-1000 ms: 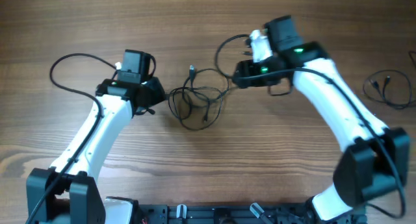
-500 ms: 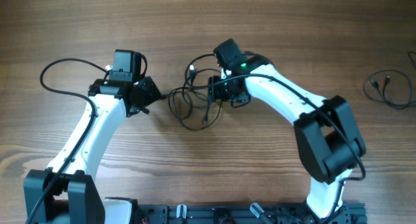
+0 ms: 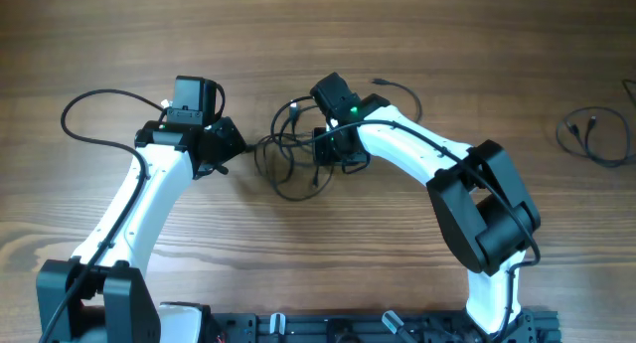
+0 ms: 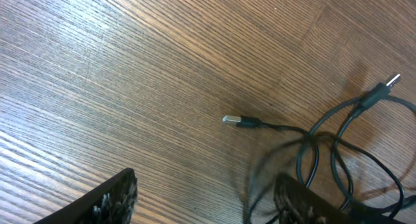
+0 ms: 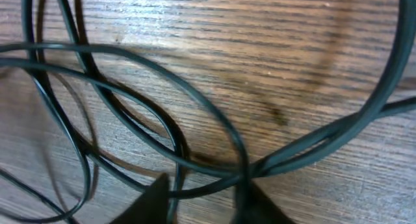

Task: Untangle cables
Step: 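Lift the right gripper up and right, carrying cables to the right edge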

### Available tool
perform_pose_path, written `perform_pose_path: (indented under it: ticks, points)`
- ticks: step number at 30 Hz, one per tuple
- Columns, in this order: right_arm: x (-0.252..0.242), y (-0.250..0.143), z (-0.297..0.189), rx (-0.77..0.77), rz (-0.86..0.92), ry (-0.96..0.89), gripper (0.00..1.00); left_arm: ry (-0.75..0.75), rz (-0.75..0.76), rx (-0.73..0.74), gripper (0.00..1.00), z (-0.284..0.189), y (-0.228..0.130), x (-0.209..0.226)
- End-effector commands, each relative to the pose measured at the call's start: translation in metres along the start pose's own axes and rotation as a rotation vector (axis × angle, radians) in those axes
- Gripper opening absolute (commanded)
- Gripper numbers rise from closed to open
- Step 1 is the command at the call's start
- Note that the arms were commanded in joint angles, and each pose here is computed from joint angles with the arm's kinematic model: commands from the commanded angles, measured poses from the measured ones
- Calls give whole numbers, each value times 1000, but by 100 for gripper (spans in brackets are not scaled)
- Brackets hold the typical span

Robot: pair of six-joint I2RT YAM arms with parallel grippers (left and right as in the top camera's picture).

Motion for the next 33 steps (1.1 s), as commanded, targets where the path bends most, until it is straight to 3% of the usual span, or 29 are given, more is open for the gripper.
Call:
perform_pose_path:
  ticks: [1,2,6,11,17,23,28,33]
  points:
    - [-5,-6,14,32,9,-31,10,21,-14,-25,70,0,7,2]
    - [-5,-6,14,31,6,-29,4,22,-19,-26,70,0,8,3]
    - [10,4,-1,-2,-145,102,4,23,-24,-27,71,0,9,4]
    - [38,36,-60,-172,-297,242,4,23,-24,-27,72,0,9,4]
    - [42,71,-165,-477,-317,149,4,27,-23,-25,73,0,9,5]
    - [23,70,-252,-706,-250,33,4,26,-24,-24,73,0,9,5]
    - [17,62,-264,-703,-235,27,4,26,-24,-25,73,0,9,5]
    - [17,49,-237,-544,-209,69,4,26,-24,-25,73,0,9,5]
Point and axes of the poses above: each gripper's point midway between its finger pads, its own z axis out along the fingers, its own x axis along the line the jaws close on, y = z × x, the point moved 9 cm from there along -z, back along the fingers, and after that the axes turned 15 degrees about -z, right-handed, at the moved point
